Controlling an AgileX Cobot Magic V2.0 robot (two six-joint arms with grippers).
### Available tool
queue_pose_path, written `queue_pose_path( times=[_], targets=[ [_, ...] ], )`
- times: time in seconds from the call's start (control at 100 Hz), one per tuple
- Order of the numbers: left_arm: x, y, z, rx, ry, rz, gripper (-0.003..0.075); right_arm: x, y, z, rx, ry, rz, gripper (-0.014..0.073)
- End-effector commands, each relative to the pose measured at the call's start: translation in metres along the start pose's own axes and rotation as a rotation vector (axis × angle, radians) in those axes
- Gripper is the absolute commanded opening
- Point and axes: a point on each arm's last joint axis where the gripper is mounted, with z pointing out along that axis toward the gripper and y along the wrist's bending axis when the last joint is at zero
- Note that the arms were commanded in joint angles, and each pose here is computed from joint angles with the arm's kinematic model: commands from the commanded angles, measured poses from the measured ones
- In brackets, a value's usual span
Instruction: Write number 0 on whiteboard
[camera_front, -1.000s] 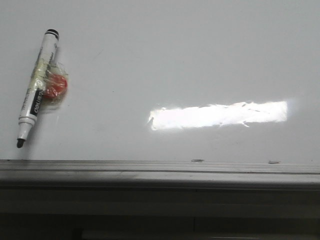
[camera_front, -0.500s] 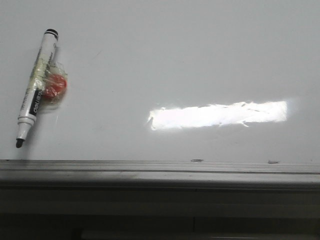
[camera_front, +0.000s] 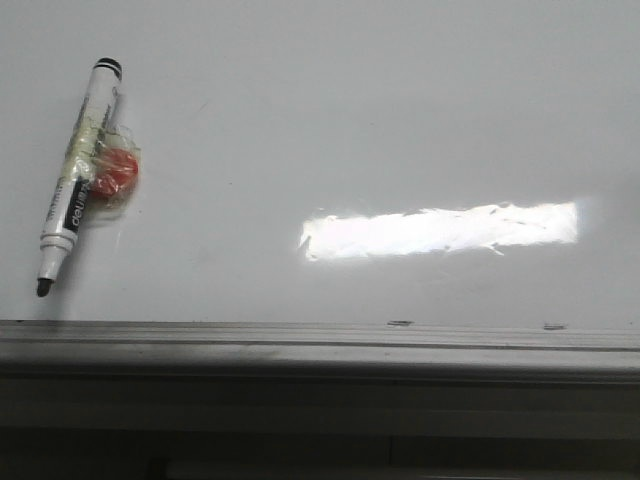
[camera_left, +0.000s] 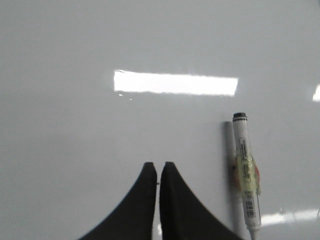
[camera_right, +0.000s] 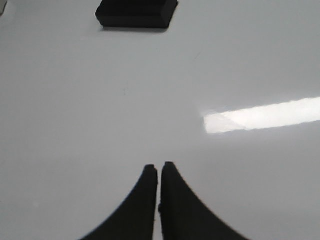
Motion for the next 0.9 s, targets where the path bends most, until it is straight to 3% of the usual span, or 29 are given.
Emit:
queue_pose_path(
  times=[0.0, 0.17, 0.27, 0.41, 0.6, 0.72, 0.89],
  targets=[
    [-0.030, -0.004, 0.003, 0.028, 0.001, 0.070, 0.0029, -0.025, 0.004, 0.001, 0.012, -0.039, -0.076, 0.0056],
    [-0.046, -0.018, 0.019, 0.194, 0.177, 0.332, 0.0265, -0.031, 0.004, 0.011, 0.017, 0.011, -0.075, 0.0338],
    [-0.046, -0.021, 0.036, 0.231, 0.376, 0.458, 0.0272, -0.026, 0.003, 0.019, 0.022, 0.082, -0.071, 0.0402],
    [-0.049, -0.033, 0.057, 0.217, 0.521, 0.327, 0.0273, -0.024, 0.002, 0.022, 0.024, 0.114, -0.069, 0.0402],
    [-0.045, -0.065, 0.084, 0.329, 0.533, 0.103, 0.0273, -0.024, 0.002, 0.022, 0.024, 0.112, -0.069, 0.0401],
    [-0.036, -0.073, 0.104, 0.310, 0.582, 0.037, 0.0273, -0.024, 0.002, 0.022, 0.024, 0.116, -0.069, 0.0401],
    [-0.023, -0.076, 0.124, 0.282, 0.656, 0.043, 0.0273, -0.024, 0.002, 0.022, 0.024, 0.116, -0.069, 0.0401]
  ],
)
